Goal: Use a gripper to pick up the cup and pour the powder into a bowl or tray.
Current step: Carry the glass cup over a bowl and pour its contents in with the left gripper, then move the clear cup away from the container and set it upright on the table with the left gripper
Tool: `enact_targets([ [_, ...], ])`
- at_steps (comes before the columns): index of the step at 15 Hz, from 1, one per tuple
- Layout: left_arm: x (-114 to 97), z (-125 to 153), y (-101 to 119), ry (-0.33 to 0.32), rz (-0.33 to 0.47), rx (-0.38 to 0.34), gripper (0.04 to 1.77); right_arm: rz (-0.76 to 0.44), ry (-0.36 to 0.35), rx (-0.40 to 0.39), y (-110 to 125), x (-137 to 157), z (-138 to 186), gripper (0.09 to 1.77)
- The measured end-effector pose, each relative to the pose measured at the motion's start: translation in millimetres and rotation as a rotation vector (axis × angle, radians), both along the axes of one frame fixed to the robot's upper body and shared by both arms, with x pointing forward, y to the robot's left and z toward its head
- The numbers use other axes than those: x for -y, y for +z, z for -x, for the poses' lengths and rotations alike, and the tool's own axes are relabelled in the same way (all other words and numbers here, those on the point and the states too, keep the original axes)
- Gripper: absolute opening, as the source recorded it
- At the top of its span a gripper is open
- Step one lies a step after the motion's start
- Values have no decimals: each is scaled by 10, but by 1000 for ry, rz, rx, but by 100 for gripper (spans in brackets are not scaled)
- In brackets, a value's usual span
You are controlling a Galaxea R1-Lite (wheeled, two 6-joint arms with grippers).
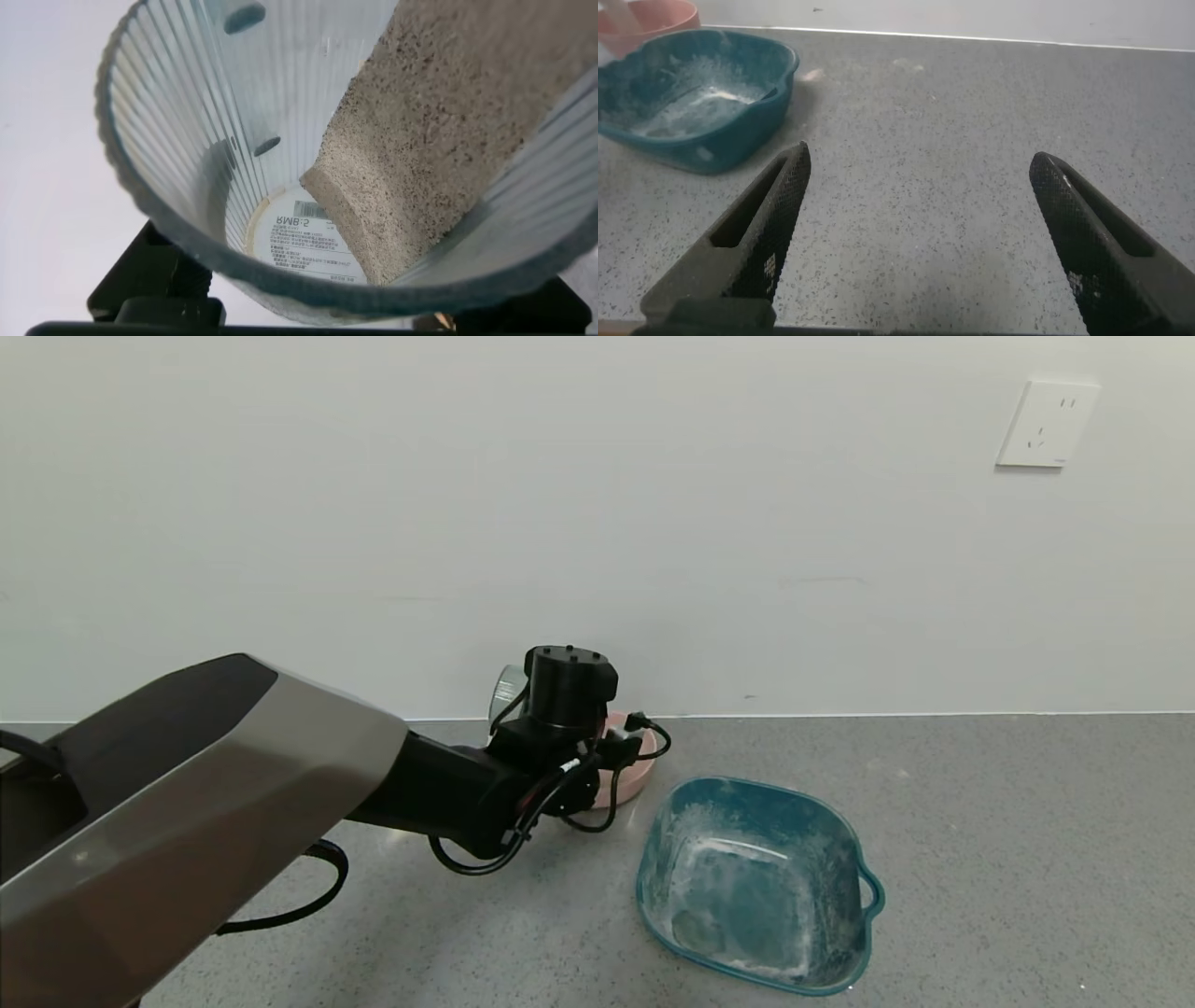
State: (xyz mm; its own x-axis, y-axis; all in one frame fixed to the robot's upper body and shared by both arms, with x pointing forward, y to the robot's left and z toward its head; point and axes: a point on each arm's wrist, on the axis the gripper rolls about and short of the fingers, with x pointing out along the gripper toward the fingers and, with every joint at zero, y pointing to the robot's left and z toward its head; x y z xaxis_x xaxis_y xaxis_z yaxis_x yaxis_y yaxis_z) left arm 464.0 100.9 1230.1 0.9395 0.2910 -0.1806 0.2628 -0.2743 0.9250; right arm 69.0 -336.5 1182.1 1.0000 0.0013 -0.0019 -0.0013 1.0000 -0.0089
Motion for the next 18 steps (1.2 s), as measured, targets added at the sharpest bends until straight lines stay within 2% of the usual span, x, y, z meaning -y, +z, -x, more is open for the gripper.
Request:
enact_targets([
  [3, -42, 42, -44, -3, 22, 14, 132, 0, 0, 0, 0, 0, 0, 171],
  [5, -75, 82, -55, 1, 67, 33, 132, 0, 0, 0, 0, 0, 0, 171],
  [9, -123, 131, -29, 22, 222, 118, 132, 0, 0, 0, 0, 0, 0, 171],
  [13, -202, 254, 21, 39, 345, 144, 132, 0, 0, 0, 0, 0, 0, 171],
  [17, -373, 431, 120, 27, 609, 178, 132, 0, 0, 0, 0, 0, 0, 171],
  [18, -436, 463, 152, 27, 648, 184, 132, 0, 0, 0, 0, 0, 0, 171],
])
